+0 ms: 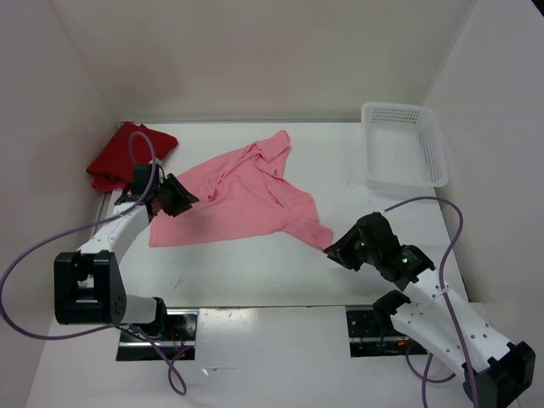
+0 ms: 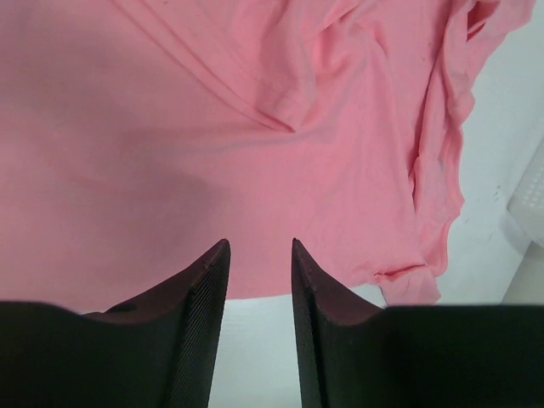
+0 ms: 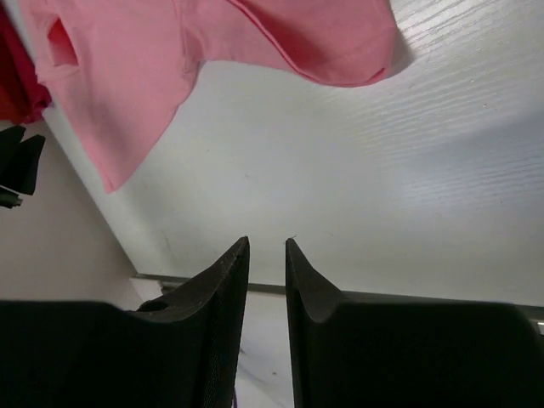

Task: Fold and stack the t-shirts
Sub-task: Flatten out the tshirt

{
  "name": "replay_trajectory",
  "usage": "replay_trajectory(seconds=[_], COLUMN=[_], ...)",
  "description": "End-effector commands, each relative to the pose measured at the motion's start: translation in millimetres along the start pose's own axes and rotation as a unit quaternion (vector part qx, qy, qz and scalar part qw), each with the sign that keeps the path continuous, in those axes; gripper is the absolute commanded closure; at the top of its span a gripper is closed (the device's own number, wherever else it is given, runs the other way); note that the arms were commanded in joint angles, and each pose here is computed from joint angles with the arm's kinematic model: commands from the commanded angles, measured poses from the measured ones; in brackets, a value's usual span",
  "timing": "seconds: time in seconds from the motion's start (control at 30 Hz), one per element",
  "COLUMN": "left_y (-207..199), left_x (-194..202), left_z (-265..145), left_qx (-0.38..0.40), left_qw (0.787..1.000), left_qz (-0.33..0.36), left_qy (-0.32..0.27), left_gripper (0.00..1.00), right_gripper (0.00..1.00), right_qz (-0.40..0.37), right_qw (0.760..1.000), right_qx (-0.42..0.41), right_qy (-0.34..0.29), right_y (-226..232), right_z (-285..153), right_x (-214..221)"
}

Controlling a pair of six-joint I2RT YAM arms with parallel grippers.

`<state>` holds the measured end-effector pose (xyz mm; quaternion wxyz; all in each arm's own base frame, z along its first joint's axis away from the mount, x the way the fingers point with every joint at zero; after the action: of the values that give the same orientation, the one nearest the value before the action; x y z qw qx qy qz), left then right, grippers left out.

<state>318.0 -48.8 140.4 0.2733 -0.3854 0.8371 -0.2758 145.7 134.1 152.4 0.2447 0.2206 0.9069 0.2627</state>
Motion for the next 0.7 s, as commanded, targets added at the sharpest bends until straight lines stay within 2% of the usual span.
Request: replay_trajectory(seconds=[0.0,0.1,0.2,0.23,0.3,0.37,0.43,0.5,0.6,0.67], left_y=[7,31,72,83,84,93,103,122,128,135], left_x=[-8,-9,10,10,9,4,-2,6,1,-5], left_z=[-28,-42,-42,-47,-54,-58,-55,-49,-51,-57], left_qx=[-0.029,-0.082,-0.145,-0.159,-0.158,-0.193,-0.204,-0.208,-0.205,-0.215], left_qw=[0.998,0.995,0.986,0.979,0.975,0.962,0.952,0.937,0.923,0.911], left_qz=[0.005,-0.024,-0.078,-0.124,-0.147,-0.18,-0.205,-0.259,-0.284,-0.29], left_qy=[-0.05,-0.06,-0.016,-0.025,-0.046,-0.077,-0.105,-0.11,-0.158,-0.198], left_gripper=[0.58,0.61,0.63,0.63,0.65,0.65,0.58,0.57,0.48,0.48], right_gripper=[0.71,0.73,0.84,0.85,0.85,0.85,0.85,0.85,0.84,0.83], right_qz=[0.0,-0.034,-0.081,-0.091,-0.114,-0.121,-0.135,-0.148,-0.153,-0.158], right_qw=[0.999,0.998,0.994,0.993,0.989,0.987,0.983,0.981,0.979,0.978], right_qx=[-0.028,-0.051,-0.075,-0.076,-0.091,-0.108,-0.125,-0.125,-0.132,-0.137], right_qy=[0.017,0.002,0.002,0.0,0.002,0.012,0.011,0.016,0.017,0.013], right_y=[-1,14,32,34,38,40,44,41,42,42], right_z=[-6,-5,-3,-3,-6,-6,-9,-7,-10,-12], right_x=[11,1,-7,-8,-8,-5,-4,-2,-1,-1])
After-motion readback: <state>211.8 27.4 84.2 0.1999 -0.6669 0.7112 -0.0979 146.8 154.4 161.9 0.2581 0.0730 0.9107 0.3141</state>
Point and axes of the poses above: each gripper's point midway between its finger pads, its own z axis out along the fingers, its own y axis along the line the jaws close on, x = y × z, the point moved 5 cm from there along -z, back along the fingers, and after that the axes turned 13 degrees about -z, right-handed, at the moved point
